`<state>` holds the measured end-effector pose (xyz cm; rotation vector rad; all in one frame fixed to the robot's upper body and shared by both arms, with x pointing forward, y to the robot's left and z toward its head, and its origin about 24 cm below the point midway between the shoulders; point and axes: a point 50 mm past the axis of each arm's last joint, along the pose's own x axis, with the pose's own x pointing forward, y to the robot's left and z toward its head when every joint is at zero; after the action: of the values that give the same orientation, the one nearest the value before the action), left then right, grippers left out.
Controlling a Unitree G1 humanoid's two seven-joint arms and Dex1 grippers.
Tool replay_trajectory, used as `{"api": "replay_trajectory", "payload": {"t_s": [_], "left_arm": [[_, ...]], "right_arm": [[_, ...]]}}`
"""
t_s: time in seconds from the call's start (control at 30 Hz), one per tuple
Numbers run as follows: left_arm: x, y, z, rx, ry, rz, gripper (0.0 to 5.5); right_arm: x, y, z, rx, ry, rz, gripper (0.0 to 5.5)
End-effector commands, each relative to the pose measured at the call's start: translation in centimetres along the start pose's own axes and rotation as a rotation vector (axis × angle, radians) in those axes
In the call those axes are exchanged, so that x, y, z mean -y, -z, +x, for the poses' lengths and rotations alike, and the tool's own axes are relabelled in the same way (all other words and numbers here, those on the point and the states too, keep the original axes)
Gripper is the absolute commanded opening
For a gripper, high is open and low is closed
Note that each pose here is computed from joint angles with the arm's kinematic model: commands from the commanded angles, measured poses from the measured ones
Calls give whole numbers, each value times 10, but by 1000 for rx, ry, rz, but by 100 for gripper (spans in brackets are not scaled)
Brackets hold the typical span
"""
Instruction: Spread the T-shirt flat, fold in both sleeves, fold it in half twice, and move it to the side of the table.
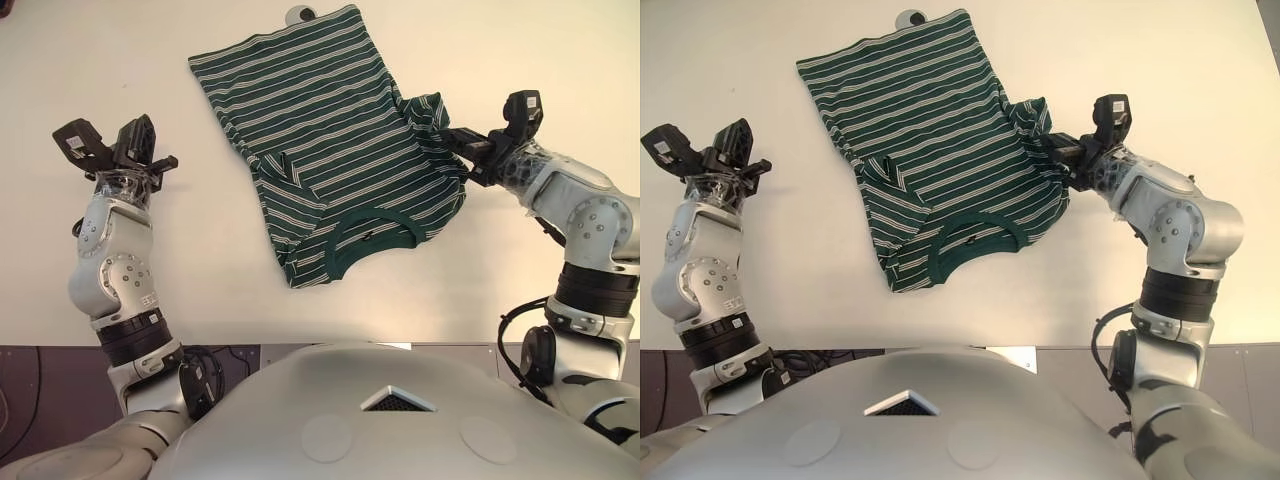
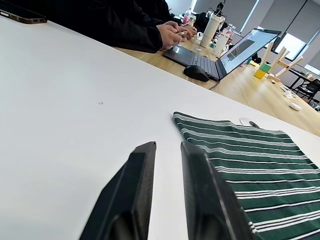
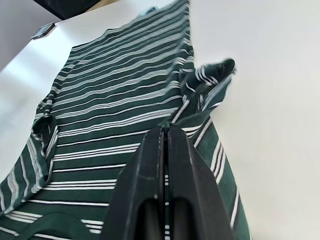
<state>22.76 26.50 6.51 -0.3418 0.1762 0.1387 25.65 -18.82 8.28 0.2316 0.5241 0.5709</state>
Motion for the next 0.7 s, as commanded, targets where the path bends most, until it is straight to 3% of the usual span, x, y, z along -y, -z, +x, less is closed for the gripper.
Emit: {"api": "replay_trajectory", "payload": {"t_s": [0.03,0.2,0.37,0.53,0.7], "left_arm": [[3,-2,0,6,10,20,88],[4,-4,0,9,10,30,88],[6,-4,1,8,15,29,88],[7,-3,0,5,19,33,88],[8,-3,0,-9,34,43,88]], "right_arm": [[-20,-1,4,-20,-65,-194,3],[-29,15,11,-134,-81,-259,3],[-35,14,20,-122,-115,-258,3],[-42,17,17,-144,-186,-255,89],[-51,2,10,-98,-265,-236,89]]}}
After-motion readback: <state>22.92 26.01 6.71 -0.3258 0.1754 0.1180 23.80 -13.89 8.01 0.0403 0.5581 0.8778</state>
